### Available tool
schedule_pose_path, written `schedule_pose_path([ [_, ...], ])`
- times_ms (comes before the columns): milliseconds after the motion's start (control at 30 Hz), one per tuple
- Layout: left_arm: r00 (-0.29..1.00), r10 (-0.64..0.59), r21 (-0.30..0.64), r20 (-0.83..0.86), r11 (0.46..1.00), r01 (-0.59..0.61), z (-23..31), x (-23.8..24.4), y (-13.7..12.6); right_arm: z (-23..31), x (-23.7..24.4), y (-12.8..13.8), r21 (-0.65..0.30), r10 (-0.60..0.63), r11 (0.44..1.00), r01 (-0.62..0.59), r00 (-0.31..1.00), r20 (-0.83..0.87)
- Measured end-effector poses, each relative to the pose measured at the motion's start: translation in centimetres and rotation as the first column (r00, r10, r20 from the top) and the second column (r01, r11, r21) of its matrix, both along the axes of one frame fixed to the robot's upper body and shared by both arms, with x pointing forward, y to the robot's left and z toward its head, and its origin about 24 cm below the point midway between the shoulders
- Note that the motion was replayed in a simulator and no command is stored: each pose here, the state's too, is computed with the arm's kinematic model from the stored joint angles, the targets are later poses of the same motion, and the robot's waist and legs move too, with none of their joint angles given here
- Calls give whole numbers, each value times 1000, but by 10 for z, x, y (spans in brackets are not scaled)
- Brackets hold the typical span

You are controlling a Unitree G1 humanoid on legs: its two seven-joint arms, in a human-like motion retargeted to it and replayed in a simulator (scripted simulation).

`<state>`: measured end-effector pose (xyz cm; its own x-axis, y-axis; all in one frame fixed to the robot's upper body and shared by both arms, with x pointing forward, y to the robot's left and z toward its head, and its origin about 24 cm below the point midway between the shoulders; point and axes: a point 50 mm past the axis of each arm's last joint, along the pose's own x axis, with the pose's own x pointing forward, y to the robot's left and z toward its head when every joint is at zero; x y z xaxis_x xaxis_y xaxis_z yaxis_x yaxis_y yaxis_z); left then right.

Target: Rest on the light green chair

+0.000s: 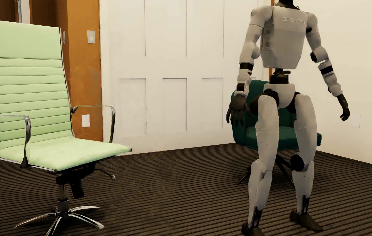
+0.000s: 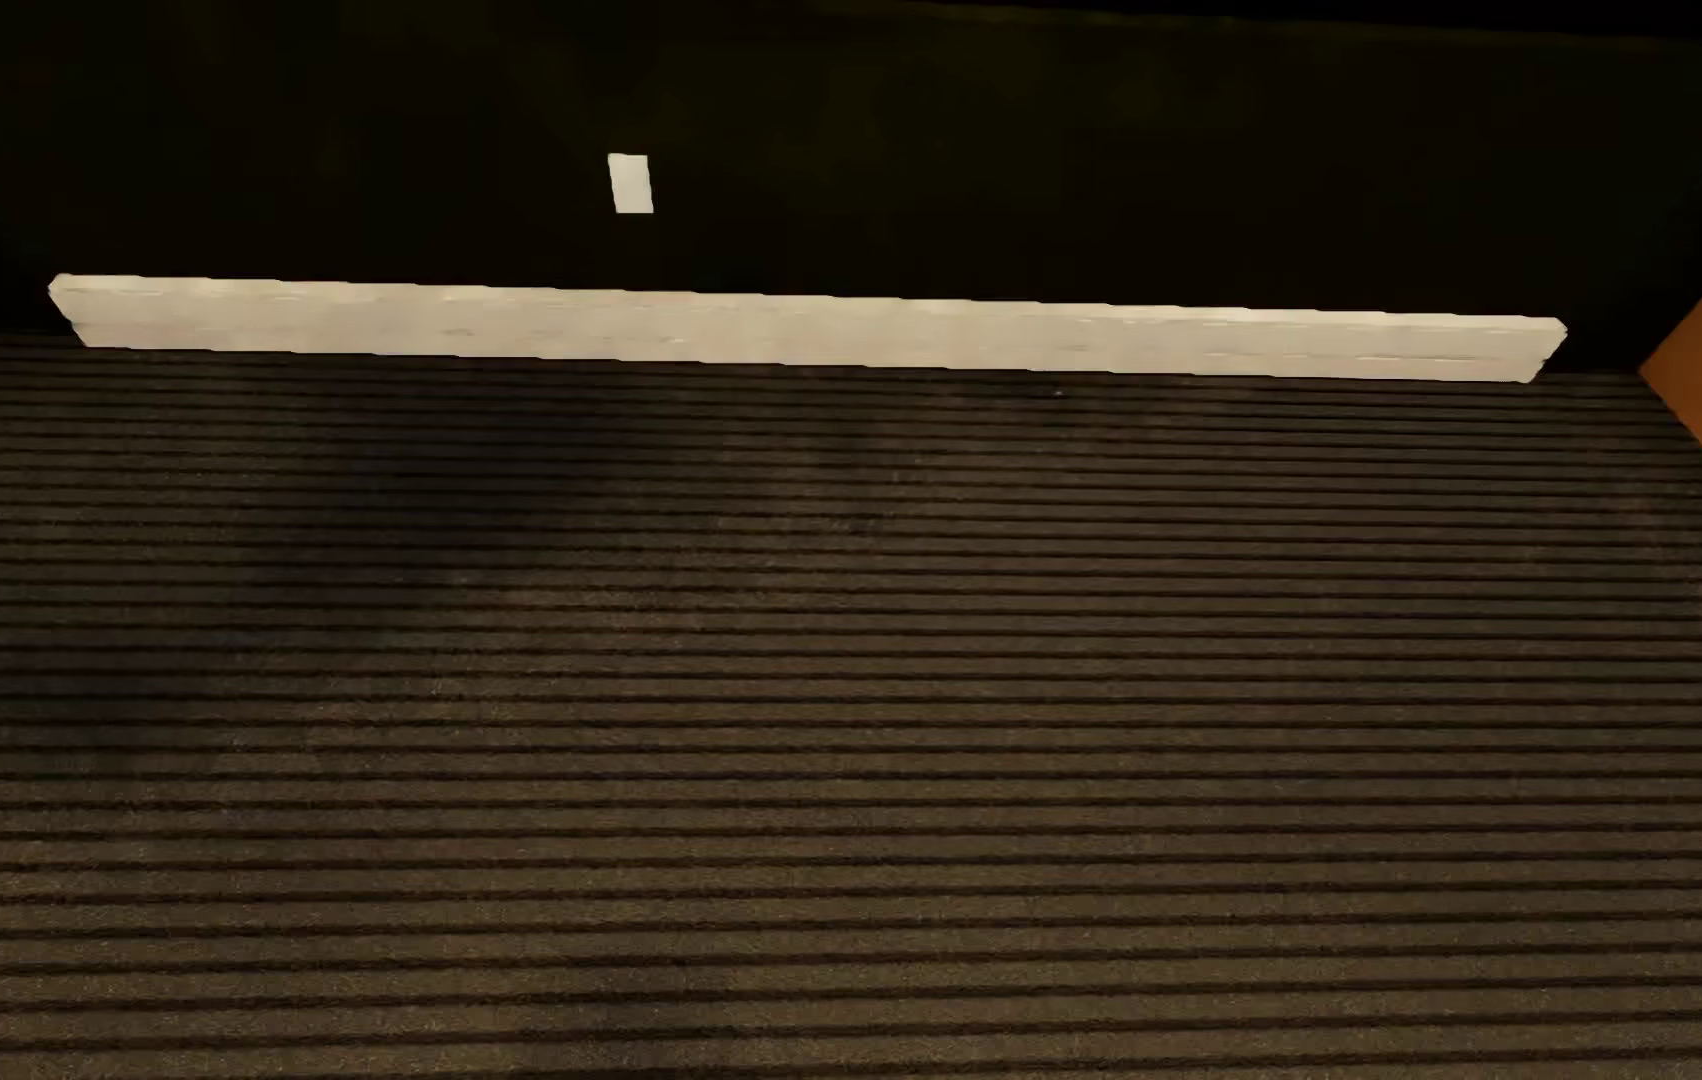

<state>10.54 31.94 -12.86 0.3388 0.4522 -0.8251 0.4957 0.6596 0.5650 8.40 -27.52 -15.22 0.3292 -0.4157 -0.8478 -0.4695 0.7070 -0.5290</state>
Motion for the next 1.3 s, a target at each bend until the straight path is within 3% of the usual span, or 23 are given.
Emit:
schedule_pose_path([
  [200, 1000, -24, -15, 17, 1000, 24, -1, 4, -5, 0, -2, -1, 6, 20, 1000, -20, 999, -26],
  [400, 997, -81, -49, 0, 995, 81, -4, 2, -12, 4, 18, 1, 1, 32, 999, -32, 998, 51],
  [567, 991, -131, -7, -19, 991, 131, 6, 3, 6, 1, 28, 19, 60, 96, 993, -100, 993, 66],
  [900, 987, -158, -6, 18, 987, 159, 6, 5, 4, 3, 14, 1, 59, 51, 997, -54, 997, 50],
  [933, 998, -55, 20, 43, 998, 54, 3, -9, 6, -1, -6, 0, 58, -9, 998, 11, 999, -34],
  [1067, 995, -4, 12, 104, 1000, 3, 4, -8, 4, -3, -16, 1, 56, 65, 997, -61, 995, -73],
  [1200, 991, 13, -7, 130, 1000, -12, 3, 1, -3, 1, -11, -9, 25, 45, 999, -44, 997, -58],
  [1300, 994, -17, -63, 110, 998, 24, -2, 5, -15, 5, -2, -14, 2, 97, 995, -97, 994, -59],
])
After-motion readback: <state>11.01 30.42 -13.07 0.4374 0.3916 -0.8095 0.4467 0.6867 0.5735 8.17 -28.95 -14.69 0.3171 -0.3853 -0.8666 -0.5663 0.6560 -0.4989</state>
